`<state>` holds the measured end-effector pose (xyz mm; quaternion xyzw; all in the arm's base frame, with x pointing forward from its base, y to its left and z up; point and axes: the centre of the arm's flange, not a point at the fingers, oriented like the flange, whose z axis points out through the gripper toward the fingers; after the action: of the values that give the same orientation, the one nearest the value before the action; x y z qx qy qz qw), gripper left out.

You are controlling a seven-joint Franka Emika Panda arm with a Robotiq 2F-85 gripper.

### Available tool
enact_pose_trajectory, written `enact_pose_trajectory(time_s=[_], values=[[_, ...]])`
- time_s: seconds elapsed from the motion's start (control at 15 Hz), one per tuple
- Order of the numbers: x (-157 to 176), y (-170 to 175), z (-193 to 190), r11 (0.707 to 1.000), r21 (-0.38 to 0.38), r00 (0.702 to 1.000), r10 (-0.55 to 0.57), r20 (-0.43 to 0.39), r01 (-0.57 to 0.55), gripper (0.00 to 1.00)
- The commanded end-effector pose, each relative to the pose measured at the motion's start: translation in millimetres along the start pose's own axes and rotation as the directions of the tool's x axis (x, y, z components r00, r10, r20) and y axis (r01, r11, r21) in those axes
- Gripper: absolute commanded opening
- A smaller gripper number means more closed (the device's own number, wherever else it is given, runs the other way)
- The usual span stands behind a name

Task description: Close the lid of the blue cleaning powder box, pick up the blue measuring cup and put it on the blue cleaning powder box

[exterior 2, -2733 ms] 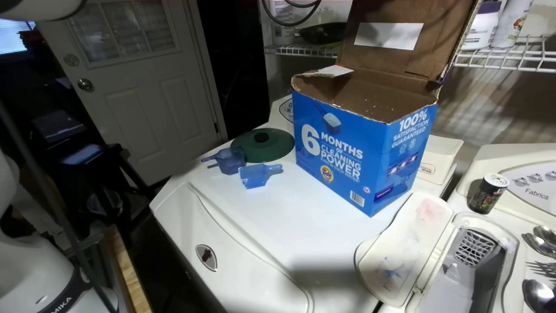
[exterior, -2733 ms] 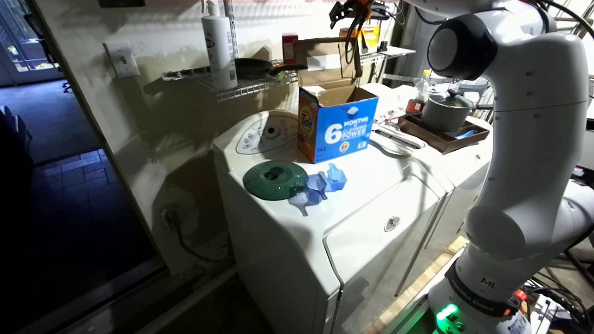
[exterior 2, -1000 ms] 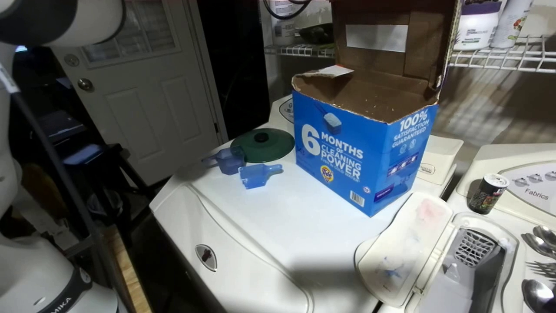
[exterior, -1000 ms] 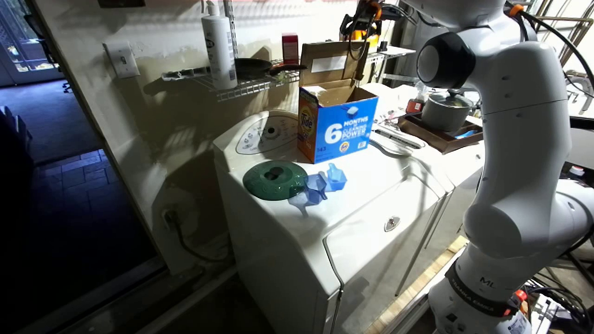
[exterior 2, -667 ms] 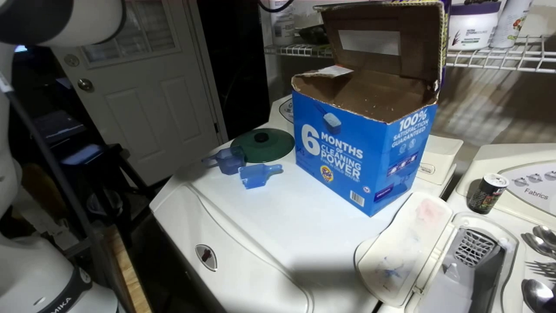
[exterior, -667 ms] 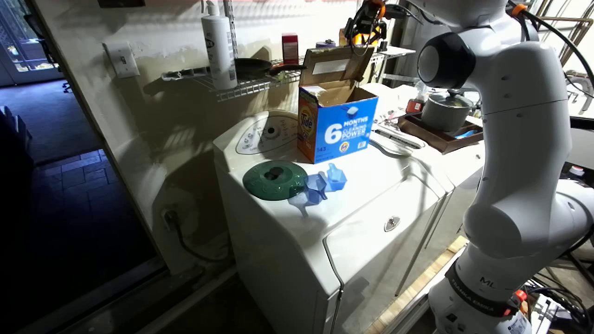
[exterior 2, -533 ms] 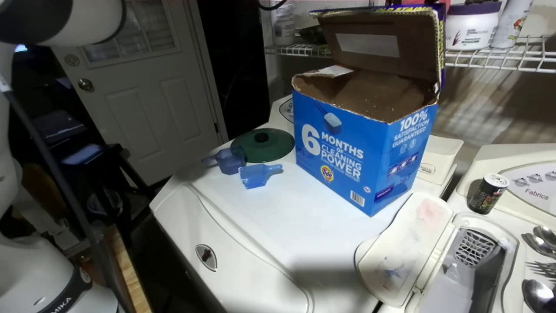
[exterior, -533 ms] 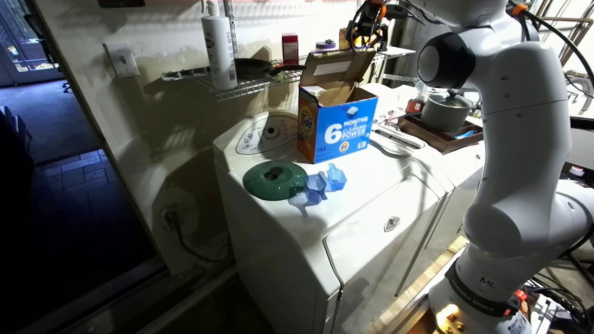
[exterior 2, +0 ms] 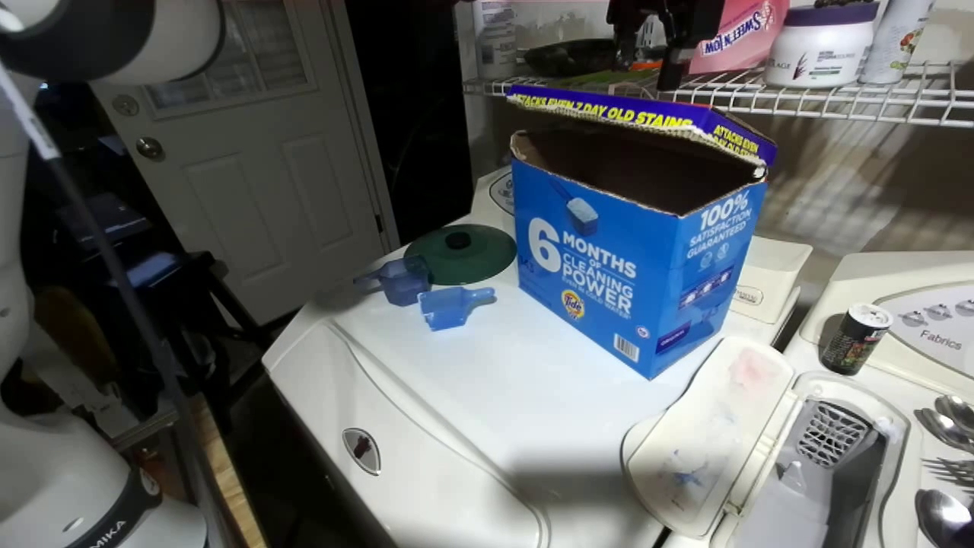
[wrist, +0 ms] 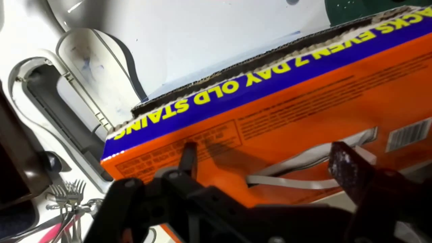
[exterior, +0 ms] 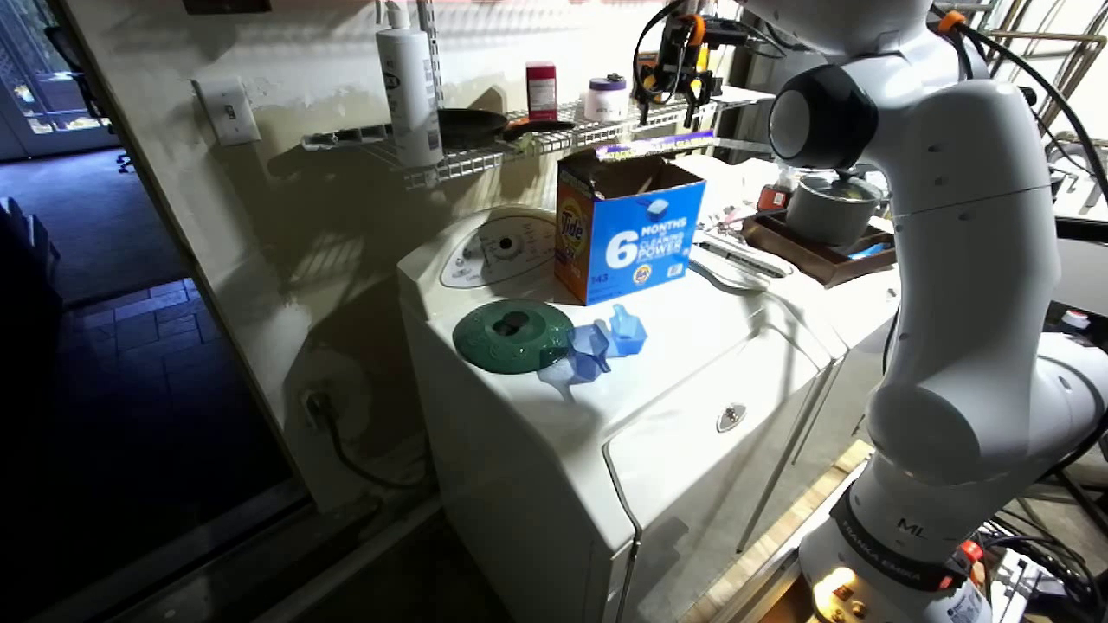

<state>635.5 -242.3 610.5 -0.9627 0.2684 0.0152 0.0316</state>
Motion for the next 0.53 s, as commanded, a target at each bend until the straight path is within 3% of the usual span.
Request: enact_pose_trajectory(time_s=[0.0, 0.07, 0.13, 0.27, 0.47], values=[[3.7, -8.5, 12.9, 1.0, -0.008, 0.999, 0.023, 0.038, -0.023, 1.0], [5.0, -7.9, 17.6, 1.0, -0.005, 0.998, 0.028, 0.053, -0.028, 0.98], [6.3, -7.7, 21.0, 0.999, -0.006, 0.998, 0.032, 0.058, -0.031, 0.74], [7.7, -5.4, 28.4, 0.999, -0.004, 0.997, 0.035, 0.074, -0.035, 0.68], [5.8, -3.2, 38.1, 0.999, -0.007, 0.995, 0.037, 0.09, -0.037, 0.45]])
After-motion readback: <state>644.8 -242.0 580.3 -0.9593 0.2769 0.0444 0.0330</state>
